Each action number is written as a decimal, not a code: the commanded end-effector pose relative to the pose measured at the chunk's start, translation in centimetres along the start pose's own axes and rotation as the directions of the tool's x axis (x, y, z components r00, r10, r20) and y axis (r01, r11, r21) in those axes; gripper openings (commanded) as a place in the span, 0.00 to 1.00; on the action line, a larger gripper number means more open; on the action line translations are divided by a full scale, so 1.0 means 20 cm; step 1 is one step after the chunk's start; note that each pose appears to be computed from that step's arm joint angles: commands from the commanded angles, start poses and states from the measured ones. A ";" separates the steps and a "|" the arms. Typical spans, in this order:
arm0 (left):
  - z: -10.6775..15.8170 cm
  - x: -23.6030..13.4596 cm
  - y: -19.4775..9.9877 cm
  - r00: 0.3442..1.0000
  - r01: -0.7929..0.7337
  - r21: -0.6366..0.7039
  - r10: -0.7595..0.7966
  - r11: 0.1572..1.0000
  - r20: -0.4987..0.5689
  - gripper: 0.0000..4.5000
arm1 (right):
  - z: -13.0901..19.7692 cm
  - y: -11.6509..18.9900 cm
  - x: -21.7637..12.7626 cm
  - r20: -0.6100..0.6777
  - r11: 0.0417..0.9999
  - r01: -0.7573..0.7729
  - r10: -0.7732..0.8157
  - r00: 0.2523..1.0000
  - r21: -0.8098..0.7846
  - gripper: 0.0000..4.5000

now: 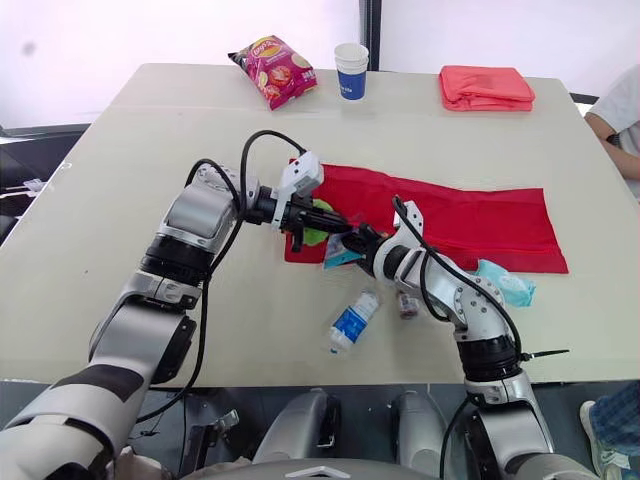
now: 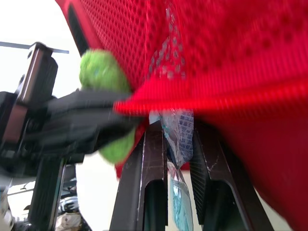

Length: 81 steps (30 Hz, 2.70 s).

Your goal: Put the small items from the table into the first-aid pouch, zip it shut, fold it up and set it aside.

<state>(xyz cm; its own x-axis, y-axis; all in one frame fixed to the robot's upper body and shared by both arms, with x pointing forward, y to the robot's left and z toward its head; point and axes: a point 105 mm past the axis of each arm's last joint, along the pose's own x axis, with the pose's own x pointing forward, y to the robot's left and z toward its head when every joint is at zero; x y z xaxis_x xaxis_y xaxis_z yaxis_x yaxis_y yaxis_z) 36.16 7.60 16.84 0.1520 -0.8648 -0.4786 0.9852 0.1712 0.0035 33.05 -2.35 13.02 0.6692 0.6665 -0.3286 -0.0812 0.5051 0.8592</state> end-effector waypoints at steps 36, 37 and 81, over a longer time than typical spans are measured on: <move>-0.02 0.03 0.01 1.000 -0.023 0.069 0.023 0.997 -0.003 0.00 | -0.03 -0.03 -0.10 -0.127 0.327 -0.068 -0.163 0.978 -0.942 0.04; -0.02 0.03 0.00 1.000 -0.022 0.067 0.022 0.998 -0.002 0.00 | -0.03 -0.03 -0.09 -0.129 0.326 -0.071 -0.160 0.979 -0.943 0.04; -0.06 0.03 -0.03 0.999 -0.032 0.046 0.032 0.998 -0.002 0.00 | -0.05 0.07 0.17 -0.072 0.384 -0.060 -0.017 0.997 -0.921 0.04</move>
<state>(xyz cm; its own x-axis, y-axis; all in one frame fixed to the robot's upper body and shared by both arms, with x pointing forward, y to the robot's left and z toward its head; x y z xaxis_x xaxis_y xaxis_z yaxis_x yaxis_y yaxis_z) 36.15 8.32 14.38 0.2103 -0.8368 -0.5055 0.9744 0.2214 0.0389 32.91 1.74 11.15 0.5241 0.7359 -0.4287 -0.7934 0.6048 0.0682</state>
